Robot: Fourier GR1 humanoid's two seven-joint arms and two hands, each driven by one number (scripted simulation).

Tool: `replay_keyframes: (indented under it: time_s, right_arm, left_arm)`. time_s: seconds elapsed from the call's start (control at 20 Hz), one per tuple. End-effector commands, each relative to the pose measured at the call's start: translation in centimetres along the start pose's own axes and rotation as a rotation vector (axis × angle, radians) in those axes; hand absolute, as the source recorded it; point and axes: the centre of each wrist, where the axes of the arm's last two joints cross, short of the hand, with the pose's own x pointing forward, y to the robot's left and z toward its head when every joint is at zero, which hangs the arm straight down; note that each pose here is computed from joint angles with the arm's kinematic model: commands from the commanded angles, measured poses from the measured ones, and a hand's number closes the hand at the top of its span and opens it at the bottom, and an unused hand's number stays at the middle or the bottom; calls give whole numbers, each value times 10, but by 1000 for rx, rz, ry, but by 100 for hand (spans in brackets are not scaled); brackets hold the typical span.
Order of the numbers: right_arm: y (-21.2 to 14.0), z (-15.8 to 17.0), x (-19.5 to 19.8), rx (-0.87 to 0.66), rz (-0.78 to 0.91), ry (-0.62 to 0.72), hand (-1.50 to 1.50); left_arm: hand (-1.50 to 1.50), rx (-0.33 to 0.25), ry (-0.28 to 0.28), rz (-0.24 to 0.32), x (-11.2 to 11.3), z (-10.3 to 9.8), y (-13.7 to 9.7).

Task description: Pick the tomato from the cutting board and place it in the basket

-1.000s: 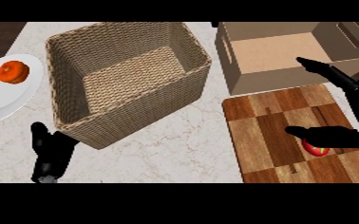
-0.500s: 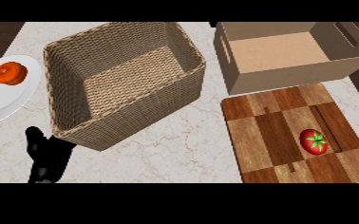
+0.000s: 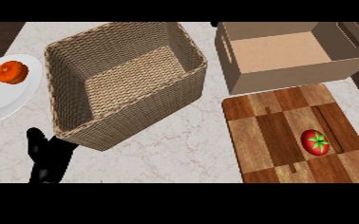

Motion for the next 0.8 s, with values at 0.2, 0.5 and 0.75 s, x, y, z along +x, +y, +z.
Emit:
replay_keyframes:
  time_s: [0.2, 0.5, 0.75]
  right_arm:
    - [-6, 17, -4, 52, 8, 10, -150]
    - [45, 2, -11, 53, -70, -21, -150]
    - [77, -20, -14, 11, -107, -10, -150]
  left_arm:
    - [0, 21, 163, -24, -17, -5, 4]
    - [0, 3, 148, -38, -12, -6, 8]
    - [0, -28, 141, -61, -27, 5, -3]
